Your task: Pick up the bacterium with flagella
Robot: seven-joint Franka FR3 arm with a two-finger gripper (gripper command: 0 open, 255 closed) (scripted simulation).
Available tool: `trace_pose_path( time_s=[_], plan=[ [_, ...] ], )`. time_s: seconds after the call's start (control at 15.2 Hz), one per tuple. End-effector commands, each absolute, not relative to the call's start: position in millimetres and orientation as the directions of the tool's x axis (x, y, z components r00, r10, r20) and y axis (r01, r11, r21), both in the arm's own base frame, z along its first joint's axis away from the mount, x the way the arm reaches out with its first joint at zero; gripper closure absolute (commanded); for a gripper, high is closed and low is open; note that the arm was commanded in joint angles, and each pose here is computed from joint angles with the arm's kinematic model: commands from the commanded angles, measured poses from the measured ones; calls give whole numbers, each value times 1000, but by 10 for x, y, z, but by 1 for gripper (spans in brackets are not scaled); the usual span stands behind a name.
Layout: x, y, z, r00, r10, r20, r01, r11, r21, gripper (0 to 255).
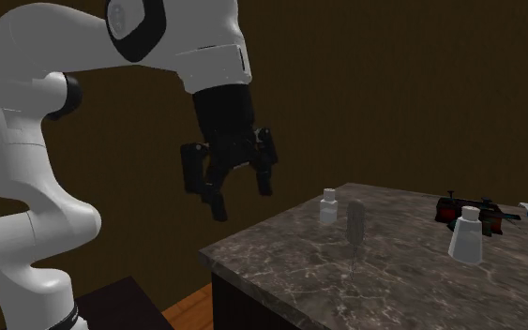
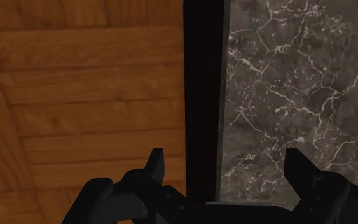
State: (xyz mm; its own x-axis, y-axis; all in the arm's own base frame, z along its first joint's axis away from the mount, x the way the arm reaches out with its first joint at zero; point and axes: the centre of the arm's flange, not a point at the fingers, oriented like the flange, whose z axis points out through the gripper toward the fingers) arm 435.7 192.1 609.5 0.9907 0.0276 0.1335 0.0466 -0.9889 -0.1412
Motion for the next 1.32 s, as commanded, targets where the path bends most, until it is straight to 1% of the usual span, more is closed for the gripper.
trace_pose_path(
  time_s=[0.0, 0.73, 1.25],
  plan=[
    [4489, 2156, 6065, 991, 23, 129, 45, -985, -165, 0],
    [5178, 3265, 6078, 994, 8, 107, 38, -957, -288, 0],
    [5200, 3301, 5681, 994, 7, 106, 38, -956, -292, 0]
  ],
)
